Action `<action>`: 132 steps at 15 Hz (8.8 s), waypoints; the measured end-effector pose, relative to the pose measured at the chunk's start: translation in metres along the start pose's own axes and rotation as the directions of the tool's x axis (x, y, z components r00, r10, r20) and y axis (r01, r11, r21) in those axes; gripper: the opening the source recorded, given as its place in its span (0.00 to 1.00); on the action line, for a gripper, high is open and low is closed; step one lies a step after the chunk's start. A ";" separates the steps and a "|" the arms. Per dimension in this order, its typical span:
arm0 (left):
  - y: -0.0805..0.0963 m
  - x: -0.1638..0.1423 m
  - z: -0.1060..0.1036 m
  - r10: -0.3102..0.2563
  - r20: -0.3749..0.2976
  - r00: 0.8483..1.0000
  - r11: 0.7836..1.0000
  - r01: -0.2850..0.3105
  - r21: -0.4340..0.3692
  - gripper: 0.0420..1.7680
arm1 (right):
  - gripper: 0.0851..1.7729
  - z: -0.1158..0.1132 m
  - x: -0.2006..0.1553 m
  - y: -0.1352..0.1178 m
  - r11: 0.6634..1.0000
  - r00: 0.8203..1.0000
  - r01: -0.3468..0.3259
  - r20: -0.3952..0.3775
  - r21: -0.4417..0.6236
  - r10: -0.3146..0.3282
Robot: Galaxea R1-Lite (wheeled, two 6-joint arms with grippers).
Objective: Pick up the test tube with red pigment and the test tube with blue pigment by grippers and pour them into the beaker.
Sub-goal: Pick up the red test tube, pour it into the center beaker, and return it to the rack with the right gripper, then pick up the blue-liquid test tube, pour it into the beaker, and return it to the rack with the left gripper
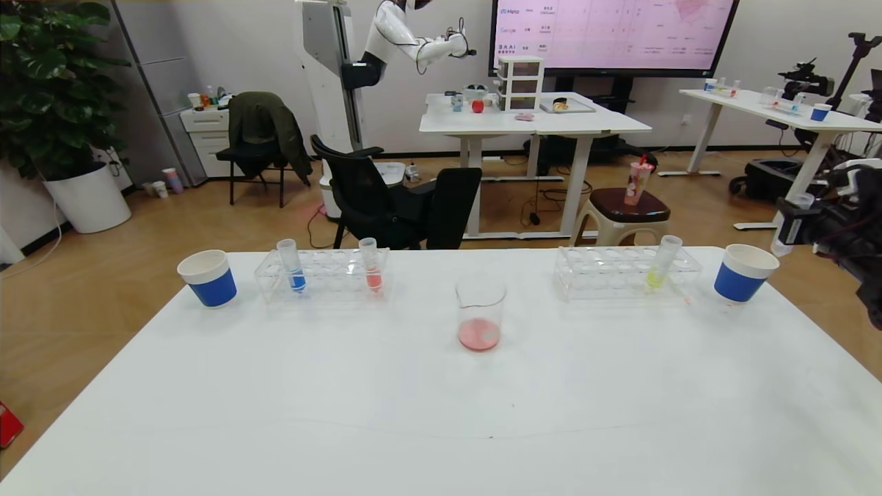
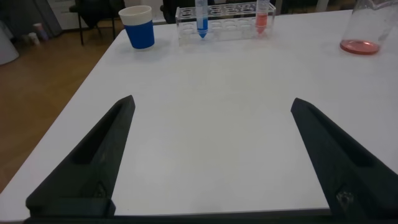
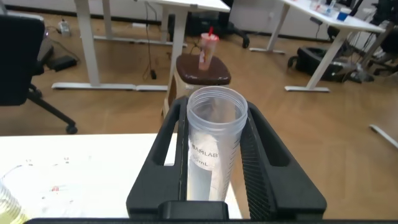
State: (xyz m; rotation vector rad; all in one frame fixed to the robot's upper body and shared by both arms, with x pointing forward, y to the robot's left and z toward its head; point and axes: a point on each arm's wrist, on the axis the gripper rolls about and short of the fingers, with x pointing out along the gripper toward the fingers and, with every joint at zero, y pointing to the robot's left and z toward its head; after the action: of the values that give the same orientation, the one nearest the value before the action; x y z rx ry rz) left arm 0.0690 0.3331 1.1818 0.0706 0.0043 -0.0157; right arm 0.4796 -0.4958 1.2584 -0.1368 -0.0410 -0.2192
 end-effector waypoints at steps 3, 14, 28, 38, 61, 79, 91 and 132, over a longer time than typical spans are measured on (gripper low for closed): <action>0.000 0.000 0.000 0.000 0.000 1.000 1.000 0.000 0.001 0.99 | 0.26 -0.014 0.003 0.005 1.000 0.999 -0.013 -0.034 0.010 0.013; 0.000 0.000 0.000 0.000 0.000 1.000 1.000 0.000 0.000 0.99 | 0.26 -0.043 -0.006 0.018 0.998 0.996 -0.044 -0.078 0.048 0.047; 0.000 0.000 0.000 0.000 0.000 1.000 1.000 0.000 0.000 0.99 | 0.98 0.028 -0.022 0.075 0.980 0.978 -0.183 0.113 0.082 0.173; 0.000 0.000 0.000 0.000 0.000 1.000 1.000 0.000 0.000 0.99 | 0.98 0.130 -0.197 0.086 0.957 0.900 -0.286 0.355 0.047 0.252; 0.000 0.000 0.000 0.000 0.000 1.000 1.000 0.000 0.000 0.99 | 0.98 -0.042 -0.439 0.075 0.967 0.967 -0.254 -0.026 0.035 0.255; 0.000 0.000 0.000 -0.001 -0.001 1.000 1.000 0.001 0.001 0.99 | 0.98 -0.043 -0.439 0.074 0.967 0.971 -0.235 -0.026 0.098 0.238; 0.000 0.000 0.000 -0.009 0.004 1.000 0.997 0.009 0.080 0.99 | 0.98 -0.043 -0.439 0.074 0.967 0.971 -0.235 -0.027 0.098 0.239; -0.004 0.299 0.059 0.042 -0.033 0.999 0.999 -0.043 -0.025 0.99 | 0.98 -0.043 -0.439 0.074 0.967 0.971 -0.235 -0.027 0.098 0.238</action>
State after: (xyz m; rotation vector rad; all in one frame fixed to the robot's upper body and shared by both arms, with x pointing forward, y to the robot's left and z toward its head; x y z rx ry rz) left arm 0.3685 0.3205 1.2387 0.0451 0.0354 0.0280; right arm 0.0691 -0.3361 1.1820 -0.0423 0.0034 0.0192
